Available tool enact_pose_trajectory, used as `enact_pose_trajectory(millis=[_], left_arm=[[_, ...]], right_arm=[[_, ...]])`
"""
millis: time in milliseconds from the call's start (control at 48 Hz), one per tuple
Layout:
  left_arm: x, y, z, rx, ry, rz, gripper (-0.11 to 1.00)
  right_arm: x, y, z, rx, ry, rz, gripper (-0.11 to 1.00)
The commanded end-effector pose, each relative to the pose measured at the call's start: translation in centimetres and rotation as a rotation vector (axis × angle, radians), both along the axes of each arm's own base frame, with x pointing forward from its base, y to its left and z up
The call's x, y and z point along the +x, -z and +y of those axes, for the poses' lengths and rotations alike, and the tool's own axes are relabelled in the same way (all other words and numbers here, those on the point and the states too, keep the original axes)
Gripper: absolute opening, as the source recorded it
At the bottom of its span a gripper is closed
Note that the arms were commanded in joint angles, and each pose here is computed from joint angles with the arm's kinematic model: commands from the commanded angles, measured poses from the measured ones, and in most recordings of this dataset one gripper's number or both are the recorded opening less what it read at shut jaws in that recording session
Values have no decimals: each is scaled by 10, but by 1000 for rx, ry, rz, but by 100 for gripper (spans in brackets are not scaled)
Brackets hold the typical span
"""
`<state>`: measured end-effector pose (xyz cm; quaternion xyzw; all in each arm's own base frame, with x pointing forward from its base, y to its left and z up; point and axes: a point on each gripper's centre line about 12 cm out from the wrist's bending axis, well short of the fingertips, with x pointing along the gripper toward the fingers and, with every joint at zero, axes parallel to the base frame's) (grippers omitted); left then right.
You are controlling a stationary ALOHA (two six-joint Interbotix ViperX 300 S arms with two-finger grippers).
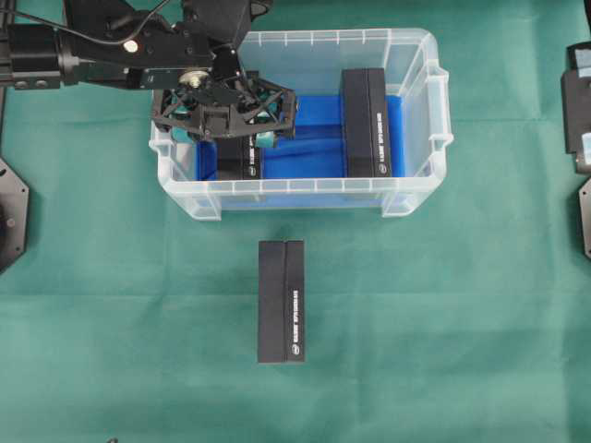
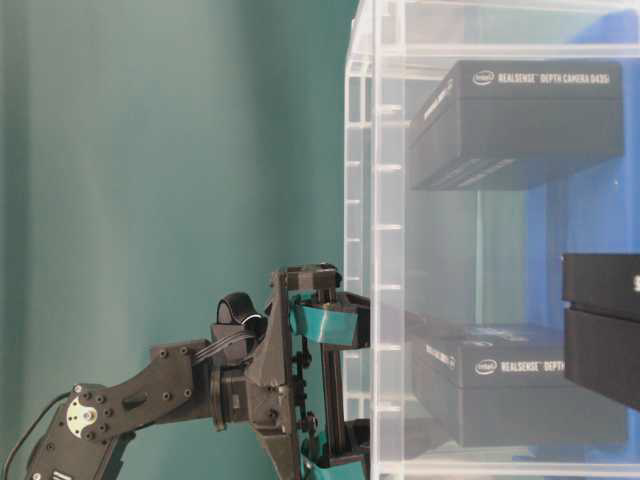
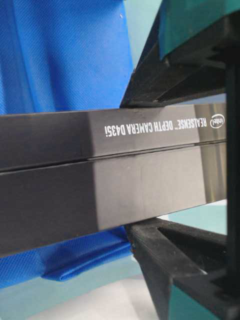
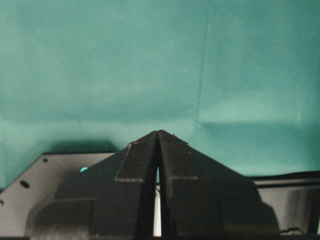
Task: Take the box out of the case with the left arm.
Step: 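Lower the open left gripper around the left black box, then close the left gripper on the box and lift it up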
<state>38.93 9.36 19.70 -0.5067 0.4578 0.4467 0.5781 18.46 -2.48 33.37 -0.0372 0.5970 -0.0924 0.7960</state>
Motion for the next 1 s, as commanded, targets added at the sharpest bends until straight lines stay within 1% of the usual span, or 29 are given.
enact_pose_trajectory(millis=[0, 125, 229, 354, 438, 688, 980], left_arm=[[-3, 4, -2, -9, -9, 18, 61], [-4, -1, -4, -9, -7, 18, 61], [-6, -14, -6, -10, -14, 7, 61], [-11, -32, -10, -17, -31, 21, 61], [-15, -47, -11, -22, -40, 26, 61], [-12, -103, -8, -5, -49, -55, 61], [-15, -161, -7, 5, -49, -91, 61]], right_arm=[[1, -3, 0, -1, 1, -12, 0], [1, -3, 0, -1, 1, -14, 0], [1, -3, 0, -1, 1, -14, 0], [1, -3, 0, -1, 2, -16, 0], [1, -4, 0, -3, 1, -16, 0], [1, -4, -1, -12, 3, -15, 0], [1, -4, -1, -12, 3, -15, 0]])
